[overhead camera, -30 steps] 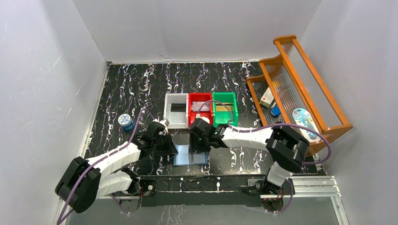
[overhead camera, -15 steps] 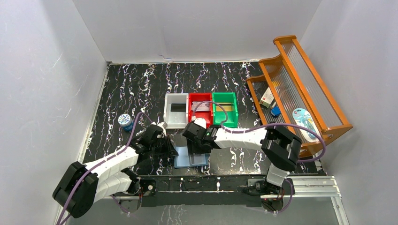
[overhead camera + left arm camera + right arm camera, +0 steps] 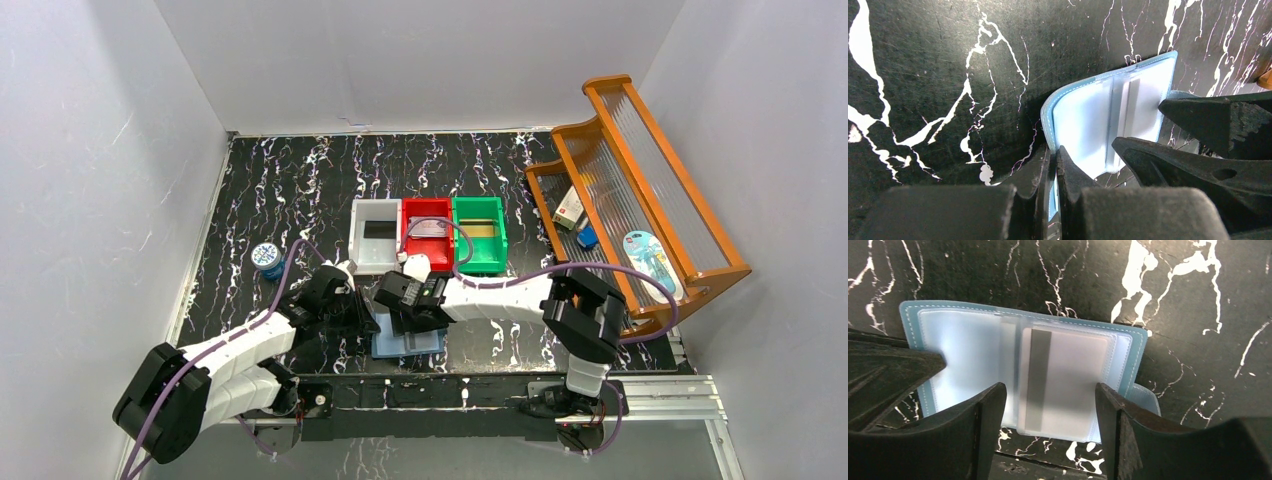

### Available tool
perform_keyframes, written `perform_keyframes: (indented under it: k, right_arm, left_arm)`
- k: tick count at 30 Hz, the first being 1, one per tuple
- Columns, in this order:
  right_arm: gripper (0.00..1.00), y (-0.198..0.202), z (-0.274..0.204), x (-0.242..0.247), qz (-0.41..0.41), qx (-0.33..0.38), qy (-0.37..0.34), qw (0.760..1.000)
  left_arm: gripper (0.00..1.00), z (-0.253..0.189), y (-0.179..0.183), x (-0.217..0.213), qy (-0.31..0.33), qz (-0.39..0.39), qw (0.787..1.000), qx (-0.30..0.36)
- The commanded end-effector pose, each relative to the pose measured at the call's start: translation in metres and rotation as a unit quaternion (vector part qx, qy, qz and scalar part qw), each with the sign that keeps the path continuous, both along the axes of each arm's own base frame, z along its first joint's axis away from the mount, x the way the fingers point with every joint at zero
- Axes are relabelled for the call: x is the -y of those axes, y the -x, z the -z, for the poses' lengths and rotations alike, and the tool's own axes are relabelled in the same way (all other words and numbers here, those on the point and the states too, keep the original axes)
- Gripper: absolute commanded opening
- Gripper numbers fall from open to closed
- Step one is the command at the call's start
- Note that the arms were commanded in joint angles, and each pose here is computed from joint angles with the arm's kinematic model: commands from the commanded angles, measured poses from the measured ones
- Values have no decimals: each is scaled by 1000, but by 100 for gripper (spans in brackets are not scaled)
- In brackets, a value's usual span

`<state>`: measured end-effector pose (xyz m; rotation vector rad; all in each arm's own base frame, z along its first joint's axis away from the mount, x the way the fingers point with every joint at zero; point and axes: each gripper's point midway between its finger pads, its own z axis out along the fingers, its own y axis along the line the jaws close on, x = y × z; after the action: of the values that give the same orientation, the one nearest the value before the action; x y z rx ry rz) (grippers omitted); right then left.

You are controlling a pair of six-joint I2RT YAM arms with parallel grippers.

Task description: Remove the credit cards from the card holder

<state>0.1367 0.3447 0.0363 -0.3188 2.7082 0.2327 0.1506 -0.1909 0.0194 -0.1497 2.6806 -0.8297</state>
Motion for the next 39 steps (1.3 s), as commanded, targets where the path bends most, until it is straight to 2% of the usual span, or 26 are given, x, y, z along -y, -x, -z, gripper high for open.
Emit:
perform_keyframes:
  k: [1,10,14,17,19,27,34,39]
  right_arm:
    - [76,-3,-6,9,18,26,31,999]
    - [75,-1,3,-1,6,17,18,1000]
    - [66,0,6,-3,2,16,27,999]
    - [55,-4,1,-3,8,33,35,999]
    - [53,-5,-4,-2,11,39,38,998]
    - [53,-5,-29,-8,7,70,30,997]
    - [62,-1,-41,-16,0,95,46,994]
    - [60,1,-39,-18,-6,99,54,994]
  left_arm:
    - [0,7,11,-5,-14,9,1000,-22]
    - [0,6,10,-4,-14,12,1000,-21]
    - [0,5,11,-3,-10,14,1000,-22]
    - [0,6,11,-4,-12,13,1000,-23]
    - [0,6,11,-3,-12,14,1000,-24]
    - [0,7,11,-5,-15,13,1000,-24]
    - [0,6,11,-4,-15,14,1000,-23]
    - [0,6,11,-4,-14,15,1000,-22]
